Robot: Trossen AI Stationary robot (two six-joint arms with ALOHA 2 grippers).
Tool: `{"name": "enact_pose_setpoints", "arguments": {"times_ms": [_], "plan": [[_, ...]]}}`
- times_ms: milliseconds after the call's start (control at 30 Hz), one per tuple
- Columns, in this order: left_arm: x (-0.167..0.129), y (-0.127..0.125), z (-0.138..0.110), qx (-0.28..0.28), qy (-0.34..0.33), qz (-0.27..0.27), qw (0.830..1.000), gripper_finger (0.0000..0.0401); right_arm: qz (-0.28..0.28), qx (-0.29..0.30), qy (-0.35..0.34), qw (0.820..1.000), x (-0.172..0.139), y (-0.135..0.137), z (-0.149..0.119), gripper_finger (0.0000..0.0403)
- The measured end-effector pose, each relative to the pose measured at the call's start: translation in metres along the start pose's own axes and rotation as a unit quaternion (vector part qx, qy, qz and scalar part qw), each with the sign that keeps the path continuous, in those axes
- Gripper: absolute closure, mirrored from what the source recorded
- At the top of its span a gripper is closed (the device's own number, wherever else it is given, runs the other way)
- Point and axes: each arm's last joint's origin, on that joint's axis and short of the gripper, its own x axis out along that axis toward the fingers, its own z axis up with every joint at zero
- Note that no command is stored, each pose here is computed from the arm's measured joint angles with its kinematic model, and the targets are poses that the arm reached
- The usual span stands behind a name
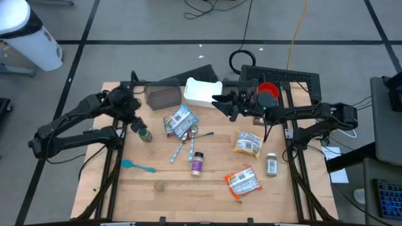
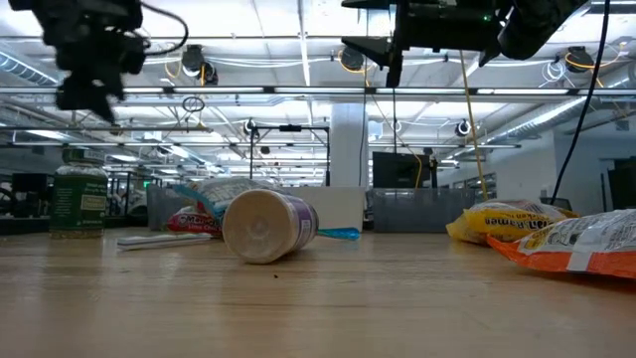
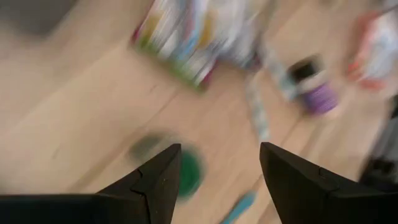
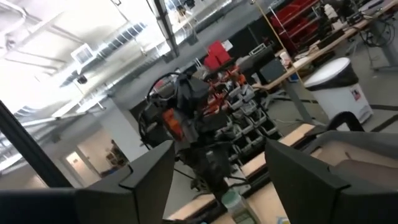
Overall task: Pick & Place Food Item
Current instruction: Put the blue baby spoon into the left black bin
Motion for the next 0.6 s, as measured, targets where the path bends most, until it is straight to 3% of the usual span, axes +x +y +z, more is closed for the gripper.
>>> {"name": "enact_pose_setpoints", "arguments": {"times_ms": [200, 433, 600], "plan": [[0.001, 0.004, -0.013, -0.013, 0.045, 0.097, 0.994, 0.0174, -0.011, -0.013, 0.006, 1.0, 0.0, -0.003, -0.001, 0.016], [0.005, -0.006, -0.011, -0.01, 0.026, 0.08, 0.996, 0.0174, -0.043, -0.007, 0.003, 0.999, 0.002, -0.009, -0.005, 0.0161], [0.006, -0.009, -0.013, 0.008, 0.019, 0.108, 0.994, 0.0174, -0.05, -0.006, 0.012, 0.999, 0.004, -0.013, -0.009, 0.0162]]}}
